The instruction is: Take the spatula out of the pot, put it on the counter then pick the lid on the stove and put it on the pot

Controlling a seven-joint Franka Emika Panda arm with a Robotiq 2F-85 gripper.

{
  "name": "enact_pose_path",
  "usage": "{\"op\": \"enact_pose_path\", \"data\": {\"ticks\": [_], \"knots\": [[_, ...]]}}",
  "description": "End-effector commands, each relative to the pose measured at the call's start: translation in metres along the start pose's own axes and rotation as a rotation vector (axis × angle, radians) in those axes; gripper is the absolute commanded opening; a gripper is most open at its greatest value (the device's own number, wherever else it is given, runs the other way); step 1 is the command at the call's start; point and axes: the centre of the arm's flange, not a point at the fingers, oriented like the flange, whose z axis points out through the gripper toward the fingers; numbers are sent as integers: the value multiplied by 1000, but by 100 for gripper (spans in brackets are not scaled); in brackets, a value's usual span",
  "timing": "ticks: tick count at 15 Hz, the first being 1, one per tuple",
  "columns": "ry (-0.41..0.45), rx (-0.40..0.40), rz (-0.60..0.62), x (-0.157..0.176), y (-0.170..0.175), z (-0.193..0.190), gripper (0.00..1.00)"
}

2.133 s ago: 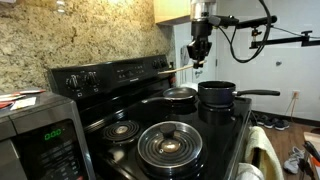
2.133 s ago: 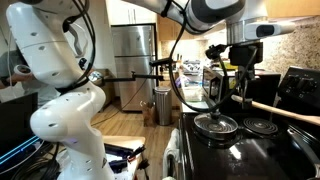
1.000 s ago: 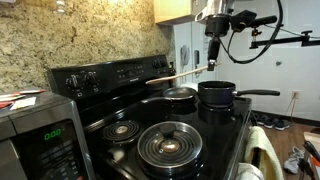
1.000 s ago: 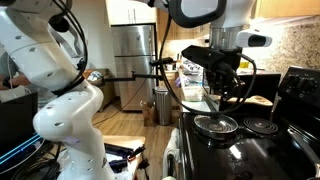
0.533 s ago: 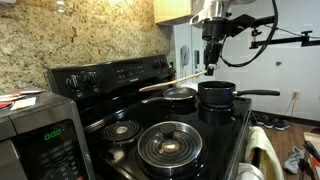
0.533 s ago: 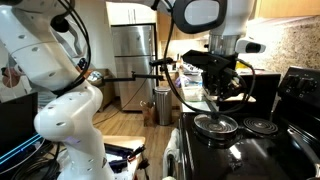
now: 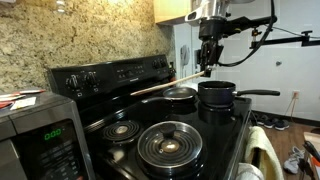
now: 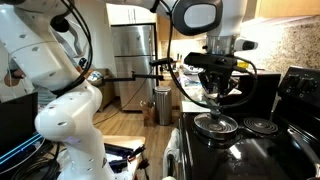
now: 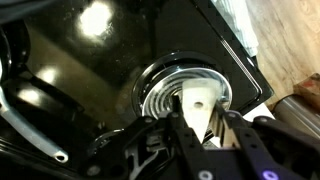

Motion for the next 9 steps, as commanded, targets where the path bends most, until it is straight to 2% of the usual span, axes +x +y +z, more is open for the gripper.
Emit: {"op": "enact_pose_path", "data": {"ticks": [1,9], "knots": [[23,-20,-193,4,-18,19,9],[-2,24,-438,2,-32,41,9]]}}
